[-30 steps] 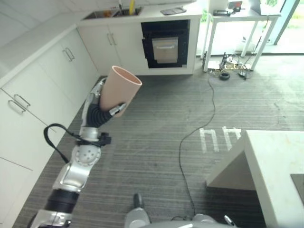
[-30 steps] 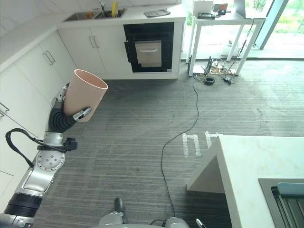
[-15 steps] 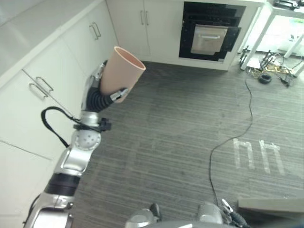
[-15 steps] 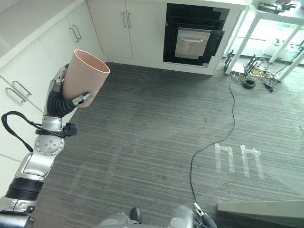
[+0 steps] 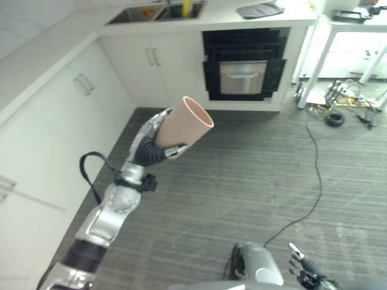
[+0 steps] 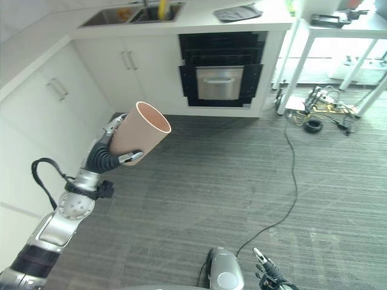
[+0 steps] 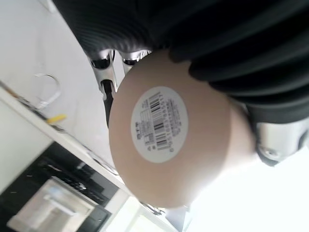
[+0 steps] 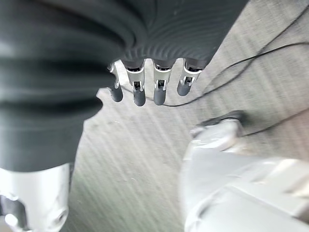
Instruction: Place the dishes in the dishwasher.
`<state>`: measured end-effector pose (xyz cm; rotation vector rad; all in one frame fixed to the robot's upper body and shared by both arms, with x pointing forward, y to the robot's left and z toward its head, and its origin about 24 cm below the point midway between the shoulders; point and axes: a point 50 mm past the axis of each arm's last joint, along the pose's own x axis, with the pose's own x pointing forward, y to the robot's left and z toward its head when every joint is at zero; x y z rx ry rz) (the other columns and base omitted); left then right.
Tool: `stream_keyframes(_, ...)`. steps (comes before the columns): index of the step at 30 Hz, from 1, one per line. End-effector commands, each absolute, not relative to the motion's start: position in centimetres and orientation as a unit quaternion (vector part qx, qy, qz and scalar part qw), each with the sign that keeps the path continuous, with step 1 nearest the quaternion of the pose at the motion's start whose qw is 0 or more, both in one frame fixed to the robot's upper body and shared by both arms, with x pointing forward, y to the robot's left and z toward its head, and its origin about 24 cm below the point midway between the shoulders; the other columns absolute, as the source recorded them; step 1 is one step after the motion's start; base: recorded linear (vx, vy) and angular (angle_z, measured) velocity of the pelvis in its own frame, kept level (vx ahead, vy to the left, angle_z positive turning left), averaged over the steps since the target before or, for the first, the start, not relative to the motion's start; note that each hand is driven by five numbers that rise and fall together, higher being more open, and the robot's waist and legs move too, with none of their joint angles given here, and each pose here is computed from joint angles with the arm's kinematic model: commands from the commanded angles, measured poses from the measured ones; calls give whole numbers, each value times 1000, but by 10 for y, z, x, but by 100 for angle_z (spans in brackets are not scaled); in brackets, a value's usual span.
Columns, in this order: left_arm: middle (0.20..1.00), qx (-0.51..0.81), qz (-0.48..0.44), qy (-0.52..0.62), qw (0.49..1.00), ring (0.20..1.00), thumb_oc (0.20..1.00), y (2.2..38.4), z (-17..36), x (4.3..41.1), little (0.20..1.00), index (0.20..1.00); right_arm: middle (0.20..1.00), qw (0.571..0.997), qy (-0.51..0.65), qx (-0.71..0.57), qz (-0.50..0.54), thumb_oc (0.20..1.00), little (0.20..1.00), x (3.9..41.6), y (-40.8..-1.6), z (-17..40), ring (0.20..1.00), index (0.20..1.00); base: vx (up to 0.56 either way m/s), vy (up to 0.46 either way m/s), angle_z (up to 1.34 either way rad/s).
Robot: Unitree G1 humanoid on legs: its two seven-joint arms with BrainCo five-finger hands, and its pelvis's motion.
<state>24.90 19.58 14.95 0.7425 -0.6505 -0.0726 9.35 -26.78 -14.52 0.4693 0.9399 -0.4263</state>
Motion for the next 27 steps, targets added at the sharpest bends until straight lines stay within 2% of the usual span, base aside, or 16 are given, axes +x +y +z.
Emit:
stream_keyframes(1, 200, 353, -7, -364, 862, 200, 200, 212, 186, 262, 200, 200, 1000, 840, 456, 220, -193, 1000, 1000, 75, -268, -148, 1000, 1000, 543, -128, -21)
stream_keyframes(4, 200, 353, 3, -363, 862, 200, 200, 213, 182, 261, 200, 200, 1000, 843, 461, 211, -182, 1000, 1000, 79, -269, -148, 1000, 1000, 470, 52, -56)
stream_keyframes(10, 200, 355, 27, -360, 862, 200, 200, 217, 169, 253, 200, 200, 1000, 837, 474, 198, -186, 1000, 1000, 84, -263, -149, 1000, 1000, 616, 260, -131)
stream_keyframes(14, 200, 364, 11, -350, 863, 200, 200, 215, 172, 259, 200, 200, 1000, 820, 488, 212, -208, 1000, 1000, 75, -257, -154, 1000, 1000, 477, 255, -78)
stream_keyframes(20, 200, 374, -19, -362, 854, 200, 200, 207, 182, 264, 200, 200, 1000, 815, 494, 223, -206, 1000, 1000, 69, -230, -160, 1000, 1000, 252, 224, 77)
stream_keyframes(27, 200, 386, -4, -378, 841, 200, 200, 201, 183, 269, 200, 200, 1000, 822, 483, 225, -202, 1000, 1000, 70, -240, -157, 1000, 1000, 67, -33, 19)
